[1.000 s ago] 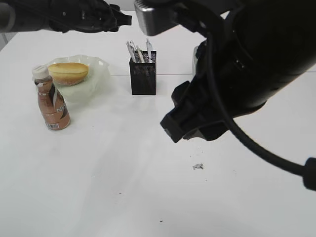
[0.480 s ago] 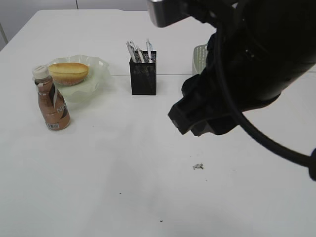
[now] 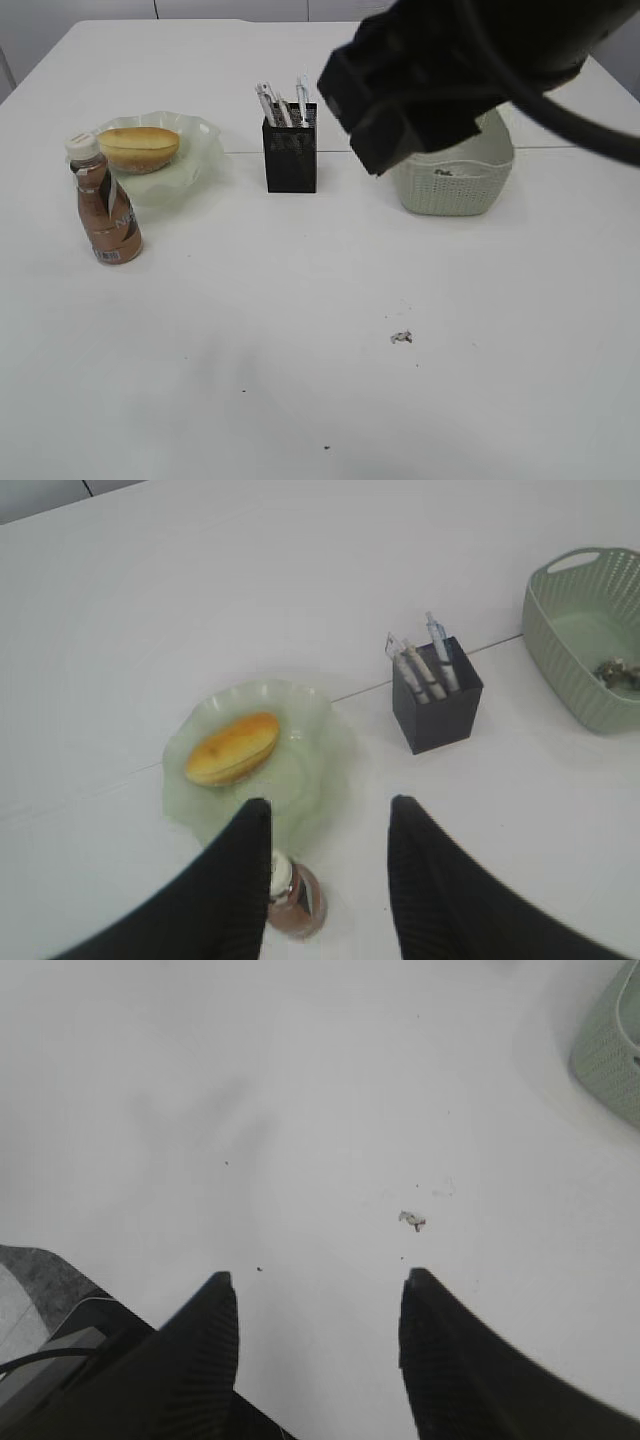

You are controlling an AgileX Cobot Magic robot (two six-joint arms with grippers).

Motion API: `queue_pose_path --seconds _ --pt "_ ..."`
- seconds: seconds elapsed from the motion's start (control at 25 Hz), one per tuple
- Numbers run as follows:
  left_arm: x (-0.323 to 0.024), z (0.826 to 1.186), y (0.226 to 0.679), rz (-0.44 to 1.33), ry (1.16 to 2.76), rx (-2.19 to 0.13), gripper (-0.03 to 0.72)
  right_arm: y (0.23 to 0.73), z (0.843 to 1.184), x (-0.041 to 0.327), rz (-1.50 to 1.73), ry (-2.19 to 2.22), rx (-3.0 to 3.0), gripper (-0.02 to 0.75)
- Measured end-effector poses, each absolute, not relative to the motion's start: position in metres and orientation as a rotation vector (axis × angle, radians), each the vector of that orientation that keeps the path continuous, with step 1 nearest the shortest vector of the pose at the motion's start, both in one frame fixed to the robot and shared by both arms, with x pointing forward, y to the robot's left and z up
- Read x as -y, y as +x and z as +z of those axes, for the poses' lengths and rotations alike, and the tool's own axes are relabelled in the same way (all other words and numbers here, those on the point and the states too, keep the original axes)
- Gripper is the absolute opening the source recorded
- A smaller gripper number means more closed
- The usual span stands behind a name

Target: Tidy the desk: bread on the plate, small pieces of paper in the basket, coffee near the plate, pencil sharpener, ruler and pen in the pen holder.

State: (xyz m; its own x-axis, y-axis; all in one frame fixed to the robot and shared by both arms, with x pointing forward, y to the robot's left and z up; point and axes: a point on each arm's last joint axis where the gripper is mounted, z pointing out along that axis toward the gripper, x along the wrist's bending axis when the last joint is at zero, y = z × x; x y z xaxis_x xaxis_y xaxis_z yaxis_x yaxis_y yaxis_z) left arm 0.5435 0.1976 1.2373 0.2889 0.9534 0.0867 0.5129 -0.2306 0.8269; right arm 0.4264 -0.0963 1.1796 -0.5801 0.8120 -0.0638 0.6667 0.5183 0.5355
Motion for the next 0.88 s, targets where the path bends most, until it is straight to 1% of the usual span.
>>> queue_pose_path --seconds 0.2,0.44,0.88 --pt "-0.214 1.259 0.5 0.784 1.888 -1.349 0.29 0.422 1.194 0.101 0.735 1.222 -2.433 0.384" --pt "-0.229 1.277 0.451 0.707 1.899 -1.374 0.29 0.399 1.224 0.13 0.877 1.201 -2.364 0.384" --pt "-0.255 1.317 0.358 0.718 1.729 -1.202 0.29 0.343 1.271 0.2 1.124 1.051 -2.223 0.384"
